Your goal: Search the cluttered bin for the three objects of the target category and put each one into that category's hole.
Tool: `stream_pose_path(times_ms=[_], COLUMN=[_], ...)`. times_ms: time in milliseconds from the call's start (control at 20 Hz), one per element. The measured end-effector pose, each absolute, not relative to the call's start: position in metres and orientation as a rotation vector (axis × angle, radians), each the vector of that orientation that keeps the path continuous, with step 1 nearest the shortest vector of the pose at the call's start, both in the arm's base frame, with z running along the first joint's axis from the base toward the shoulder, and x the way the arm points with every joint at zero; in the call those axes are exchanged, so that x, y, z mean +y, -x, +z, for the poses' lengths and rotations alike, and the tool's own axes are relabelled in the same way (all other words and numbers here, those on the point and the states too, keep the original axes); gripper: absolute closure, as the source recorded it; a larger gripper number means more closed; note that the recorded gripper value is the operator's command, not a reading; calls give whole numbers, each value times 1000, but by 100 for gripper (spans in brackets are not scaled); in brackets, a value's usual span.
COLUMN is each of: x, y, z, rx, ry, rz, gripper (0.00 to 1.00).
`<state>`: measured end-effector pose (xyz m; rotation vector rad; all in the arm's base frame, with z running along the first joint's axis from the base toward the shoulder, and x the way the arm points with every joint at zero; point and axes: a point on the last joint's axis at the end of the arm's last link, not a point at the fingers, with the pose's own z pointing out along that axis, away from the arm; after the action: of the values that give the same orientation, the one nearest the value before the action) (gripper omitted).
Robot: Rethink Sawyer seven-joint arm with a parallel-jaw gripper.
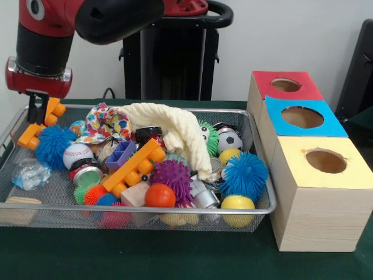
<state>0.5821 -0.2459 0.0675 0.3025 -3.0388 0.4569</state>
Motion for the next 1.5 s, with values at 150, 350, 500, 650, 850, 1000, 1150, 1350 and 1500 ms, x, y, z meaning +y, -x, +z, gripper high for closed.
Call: stream_pose_path(times_ms=[150,350,500,650,850,1000,1150,1350,1500], x=[-246,-246,-246,-247,-251,-252,-252,-252,-253], y=[-585,-587,-589,-590,-592,-592,-593,-596,-596], z=[73,78,83,85,91,93,94,93,90], rx=[-3050,-3062,-3073,-3083,-3112,-3121,-3130,-3154,-3170], ry=[-301,-298,-292,-285,-257,-249,-242,-230,-219], rz=[458,460,460,458,449,445,440,452,459], gripper=[100,100,100,100,0,0,0,0,0])
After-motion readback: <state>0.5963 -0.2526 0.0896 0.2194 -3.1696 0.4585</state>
